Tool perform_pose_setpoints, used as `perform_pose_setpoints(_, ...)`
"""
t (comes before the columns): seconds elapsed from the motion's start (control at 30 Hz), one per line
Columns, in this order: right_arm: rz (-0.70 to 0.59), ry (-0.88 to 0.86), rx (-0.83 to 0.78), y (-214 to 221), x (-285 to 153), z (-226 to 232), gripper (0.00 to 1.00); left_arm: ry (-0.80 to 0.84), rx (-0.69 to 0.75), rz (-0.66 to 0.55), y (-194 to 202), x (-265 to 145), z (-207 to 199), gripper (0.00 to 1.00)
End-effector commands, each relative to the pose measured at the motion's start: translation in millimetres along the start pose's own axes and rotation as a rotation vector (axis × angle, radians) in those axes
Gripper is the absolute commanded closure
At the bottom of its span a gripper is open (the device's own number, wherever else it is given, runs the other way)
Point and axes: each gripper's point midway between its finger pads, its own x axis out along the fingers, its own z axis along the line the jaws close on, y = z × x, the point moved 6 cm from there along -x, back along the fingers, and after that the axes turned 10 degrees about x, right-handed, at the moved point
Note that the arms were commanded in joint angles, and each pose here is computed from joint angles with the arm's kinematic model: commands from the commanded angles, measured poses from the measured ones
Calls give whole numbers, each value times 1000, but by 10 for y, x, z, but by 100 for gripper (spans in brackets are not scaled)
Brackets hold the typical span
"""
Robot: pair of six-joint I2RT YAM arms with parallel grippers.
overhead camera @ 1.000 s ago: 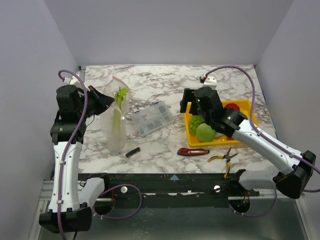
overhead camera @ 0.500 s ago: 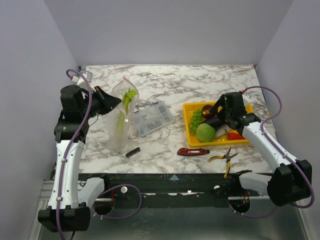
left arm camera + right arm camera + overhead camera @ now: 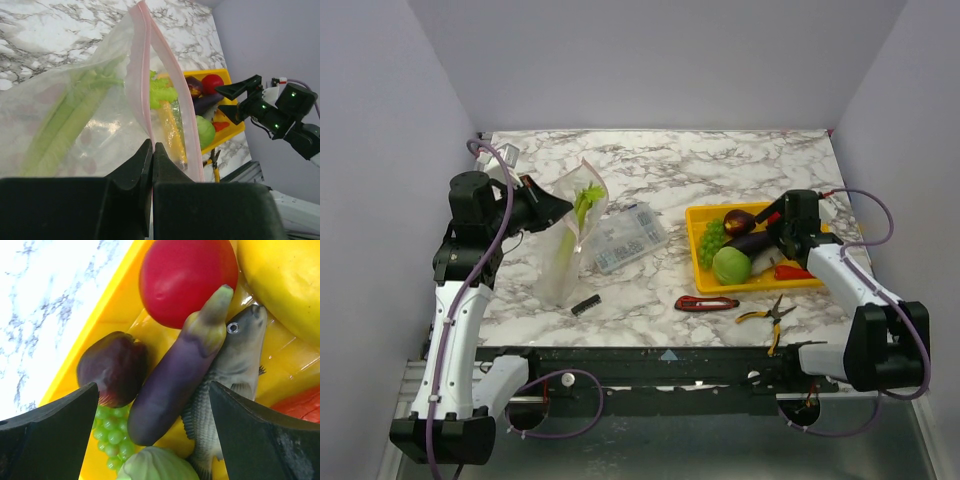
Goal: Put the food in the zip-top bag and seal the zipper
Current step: Pick up the fake vegetable from the bin.
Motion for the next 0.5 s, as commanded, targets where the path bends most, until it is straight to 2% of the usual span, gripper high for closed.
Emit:
perform_pose_setpoints(0.0, 6, 7, 84, 30, 185, -31, 7, 73, 39, 7, -12, -40, -144, 100)
perform_pose_setpoints(0.3, -26, 28, 139, 35, 347, -94, 14, 102, 56, 25, 20, -56, -224, 100)
perform_pose_setpoints(0.47, -47, 31, 166, 37, 384, -128, 32, 103, 63, 22, 4, -70, -240, 100)
